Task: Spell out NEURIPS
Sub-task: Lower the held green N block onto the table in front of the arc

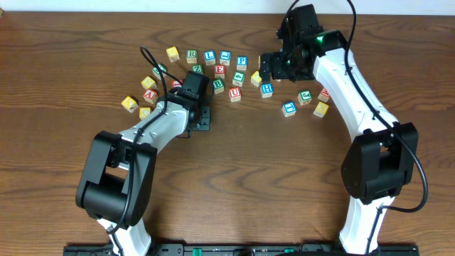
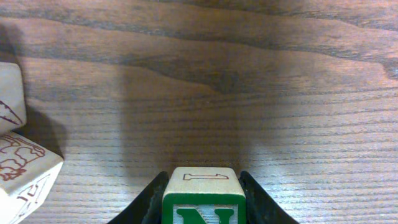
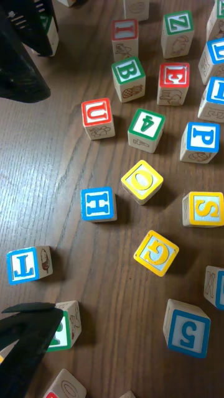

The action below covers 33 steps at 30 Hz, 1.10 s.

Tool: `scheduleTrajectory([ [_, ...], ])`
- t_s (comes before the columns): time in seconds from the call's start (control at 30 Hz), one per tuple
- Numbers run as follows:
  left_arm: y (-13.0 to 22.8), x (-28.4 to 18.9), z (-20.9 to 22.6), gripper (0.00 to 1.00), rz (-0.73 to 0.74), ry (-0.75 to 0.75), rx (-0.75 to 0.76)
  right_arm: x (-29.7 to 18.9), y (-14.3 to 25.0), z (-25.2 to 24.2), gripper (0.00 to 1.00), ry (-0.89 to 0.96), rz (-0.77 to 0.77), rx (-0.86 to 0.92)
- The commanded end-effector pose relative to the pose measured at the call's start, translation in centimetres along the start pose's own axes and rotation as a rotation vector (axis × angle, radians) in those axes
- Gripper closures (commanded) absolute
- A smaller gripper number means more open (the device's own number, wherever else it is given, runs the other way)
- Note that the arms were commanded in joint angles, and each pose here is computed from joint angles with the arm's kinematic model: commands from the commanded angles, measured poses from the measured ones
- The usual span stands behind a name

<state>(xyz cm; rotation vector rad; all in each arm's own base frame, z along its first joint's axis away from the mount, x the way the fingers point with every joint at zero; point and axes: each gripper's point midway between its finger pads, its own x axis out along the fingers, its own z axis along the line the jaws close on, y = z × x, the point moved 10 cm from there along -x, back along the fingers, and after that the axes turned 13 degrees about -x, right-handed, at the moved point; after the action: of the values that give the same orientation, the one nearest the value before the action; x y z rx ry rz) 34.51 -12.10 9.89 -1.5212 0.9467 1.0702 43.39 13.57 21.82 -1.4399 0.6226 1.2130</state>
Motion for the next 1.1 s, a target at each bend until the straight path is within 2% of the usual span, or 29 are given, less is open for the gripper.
scheduleTrajectory([
  [0.0, 1.0, 1.2, 0.4, 0.67, 0.057, -0.009, 0.020, 0.0, -0.1, 0.4, 0.01, 0.001, -0.003, -0.011],
  [0.73, 1.0, 1.2, 0.4, 0.66, 0.059, -0.015, -0.010, 0.0, -0.1, 0.4, 0.01, 0.001, -0.003, -0.011],
  [0.93, 0.6, 0.9, 0.2, 0.46, 0.041, -0.005, -0.010, 0.0, -0.1, 0.4, 0.01, 0.001, -0.003, -0.011],
  [1.07, -0.4, -0.2, -0.3, 0.40, 0.002, 0.018, -0.012, 0.0, -0.1, 0.4, 0.01, 0.001, -0.003, -0.011],
])
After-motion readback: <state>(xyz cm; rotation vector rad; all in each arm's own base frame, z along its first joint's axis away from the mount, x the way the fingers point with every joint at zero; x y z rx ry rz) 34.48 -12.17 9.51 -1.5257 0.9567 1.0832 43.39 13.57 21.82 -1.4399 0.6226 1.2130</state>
